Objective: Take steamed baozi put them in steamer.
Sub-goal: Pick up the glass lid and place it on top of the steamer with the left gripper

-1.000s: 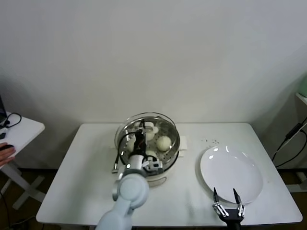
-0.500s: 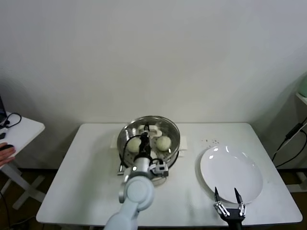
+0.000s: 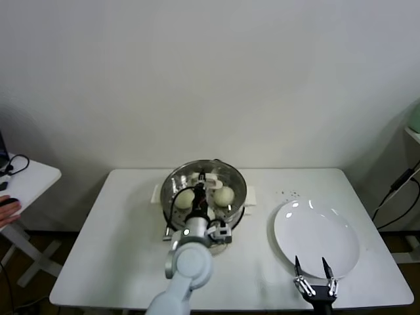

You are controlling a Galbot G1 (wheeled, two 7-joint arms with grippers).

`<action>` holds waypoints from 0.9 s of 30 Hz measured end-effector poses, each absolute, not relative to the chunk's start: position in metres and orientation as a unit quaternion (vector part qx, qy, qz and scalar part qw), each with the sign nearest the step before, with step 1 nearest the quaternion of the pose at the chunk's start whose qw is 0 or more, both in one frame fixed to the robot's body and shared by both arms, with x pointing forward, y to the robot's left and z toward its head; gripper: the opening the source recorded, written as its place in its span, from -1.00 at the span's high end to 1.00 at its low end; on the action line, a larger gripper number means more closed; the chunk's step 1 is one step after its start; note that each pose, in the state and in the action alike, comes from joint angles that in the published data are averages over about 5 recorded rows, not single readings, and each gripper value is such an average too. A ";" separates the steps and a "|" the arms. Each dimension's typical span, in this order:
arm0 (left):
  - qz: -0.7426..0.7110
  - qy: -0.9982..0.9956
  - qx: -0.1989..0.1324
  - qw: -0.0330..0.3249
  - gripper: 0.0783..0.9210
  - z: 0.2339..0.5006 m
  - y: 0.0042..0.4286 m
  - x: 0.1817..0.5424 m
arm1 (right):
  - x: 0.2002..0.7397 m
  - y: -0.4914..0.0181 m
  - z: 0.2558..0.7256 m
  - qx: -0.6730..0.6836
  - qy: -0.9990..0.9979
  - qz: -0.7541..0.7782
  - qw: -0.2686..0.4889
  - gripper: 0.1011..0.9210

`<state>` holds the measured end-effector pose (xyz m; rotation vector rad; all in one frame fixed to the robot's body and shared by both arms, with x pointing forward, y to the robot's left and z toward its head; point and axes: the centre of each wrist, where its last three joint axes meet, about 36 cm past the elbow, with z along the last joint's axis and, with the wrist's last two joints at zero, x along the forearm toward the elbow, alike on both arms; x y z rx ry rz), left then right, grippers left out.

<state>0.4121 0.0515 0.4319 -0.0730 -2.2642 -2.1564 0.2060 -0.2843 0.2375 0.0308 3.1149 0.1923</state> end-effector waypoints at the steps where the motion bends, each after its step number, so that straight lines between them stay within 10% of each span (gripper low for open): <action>1: -0.690 -0.724 -0.023 0.007 0.85 0.432 0.051 0.413 | 0.206 -0.284 0.237 0.010 0.998 0.062 0.010 -0.76; 27: -0.696 -0.717 -0.024 0.007 0.85 0.422 0.053 0.416 | 0.207 -0.282 0.238 0.013 0.998 0.064 0.014 -0.76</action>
